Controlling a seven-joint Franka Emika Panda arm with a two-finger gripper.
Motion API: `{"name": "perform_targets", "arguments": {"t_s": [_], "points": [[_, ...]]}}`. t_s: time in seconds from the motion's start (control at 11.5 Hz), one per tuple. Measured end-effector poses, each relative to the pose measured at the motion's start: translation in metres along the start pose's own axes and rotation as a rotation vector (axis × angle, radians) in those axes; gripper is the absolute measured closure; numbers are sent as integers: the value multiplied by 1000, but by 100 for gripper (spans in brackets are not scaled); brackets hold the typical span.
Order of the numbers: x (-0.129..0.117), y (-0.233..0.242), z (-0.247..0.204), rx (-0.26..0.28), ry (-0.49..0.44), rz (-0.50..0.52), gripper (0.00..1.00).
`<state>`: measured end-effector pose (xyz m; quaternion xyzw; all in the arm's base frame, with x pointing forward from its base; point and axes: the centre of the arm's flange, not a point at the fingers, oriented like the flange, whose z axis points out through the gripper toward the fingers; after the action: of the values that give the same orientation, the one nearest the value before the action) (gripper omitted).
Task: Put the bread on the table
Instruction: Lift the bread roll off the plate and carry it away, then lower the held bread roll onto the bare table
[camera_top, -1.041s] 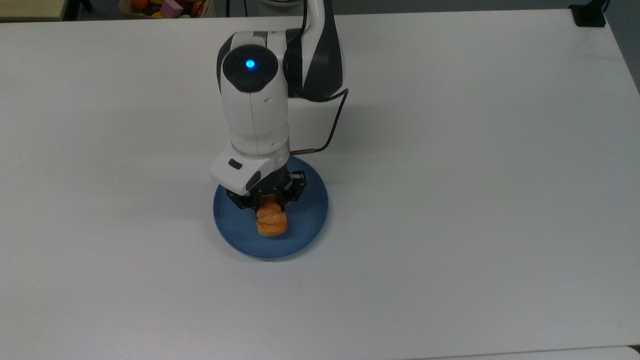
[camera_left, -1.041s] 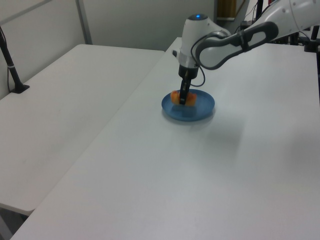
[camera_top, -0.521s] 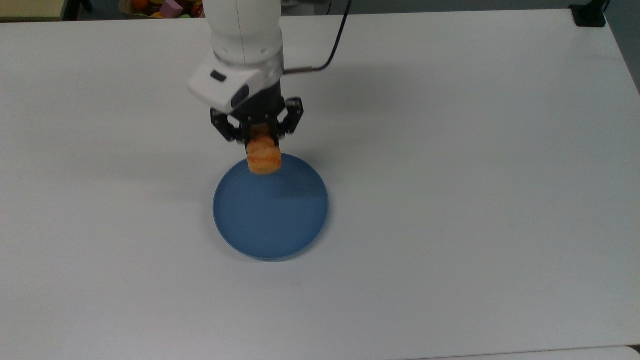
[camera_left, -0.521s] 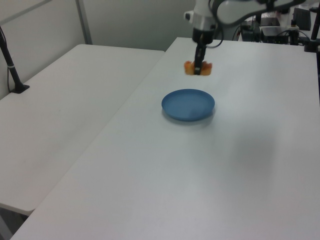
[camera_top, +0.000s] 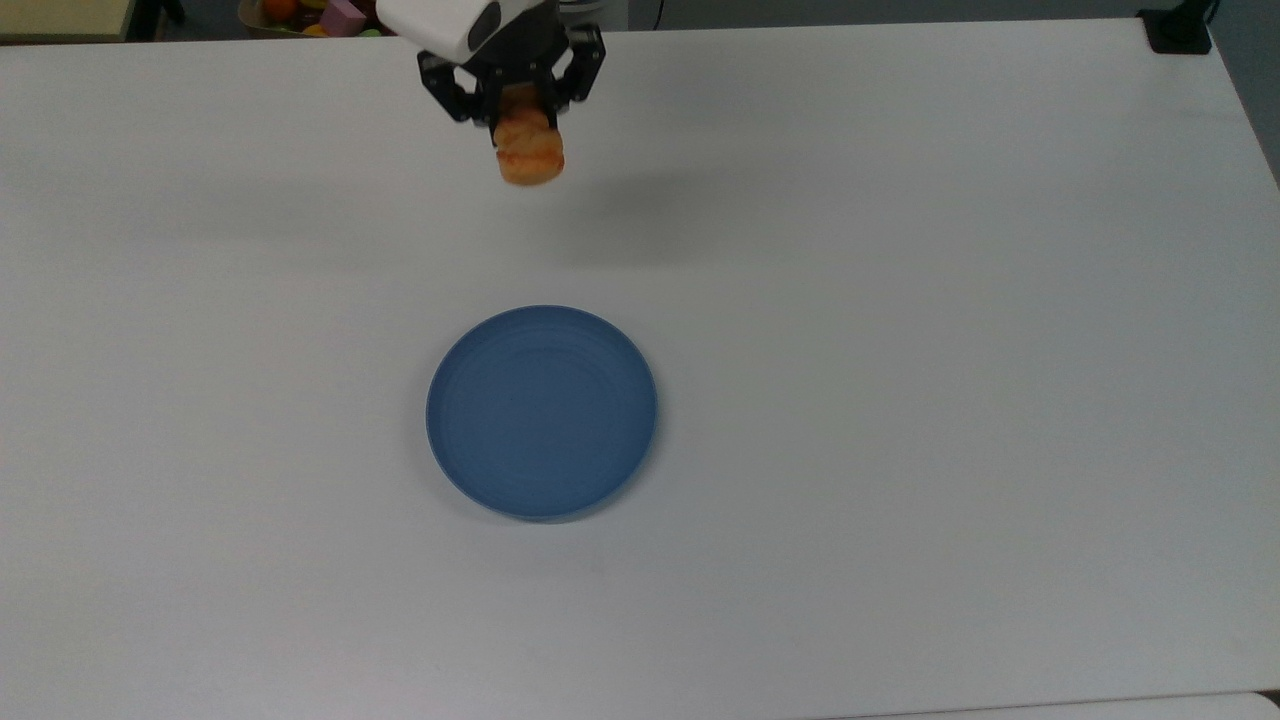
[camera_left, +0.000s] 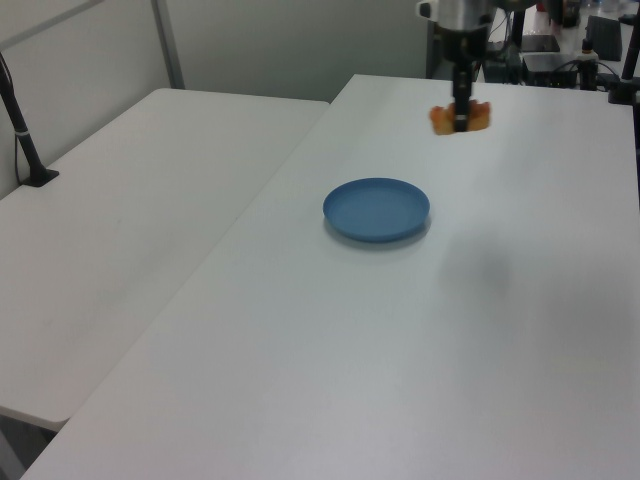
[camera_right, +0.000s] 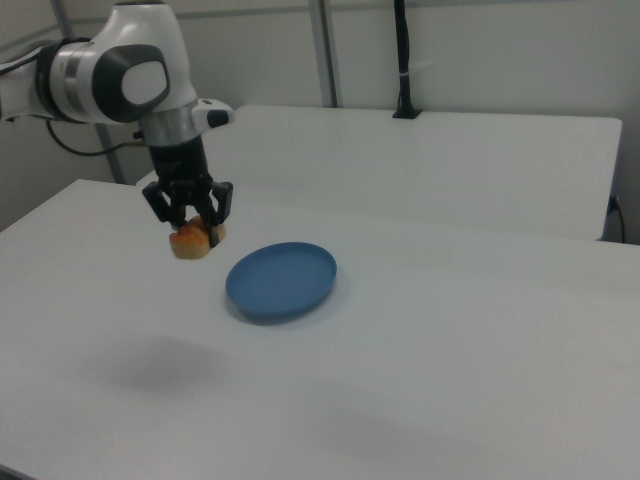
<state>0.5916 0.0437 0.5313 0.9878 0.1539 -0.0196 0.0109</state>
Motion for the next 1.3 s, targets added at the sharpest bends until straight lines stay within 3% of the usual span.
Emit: {"name": "perform_targets", "arguments": {"t_s": [0.35,0.61,1.3], "points": [[-52,-13,34,29,-116,-48,53],[-66,-18,82,45,-176,-52,53],[-80,-37,183,25,-93,-79,52]]}}
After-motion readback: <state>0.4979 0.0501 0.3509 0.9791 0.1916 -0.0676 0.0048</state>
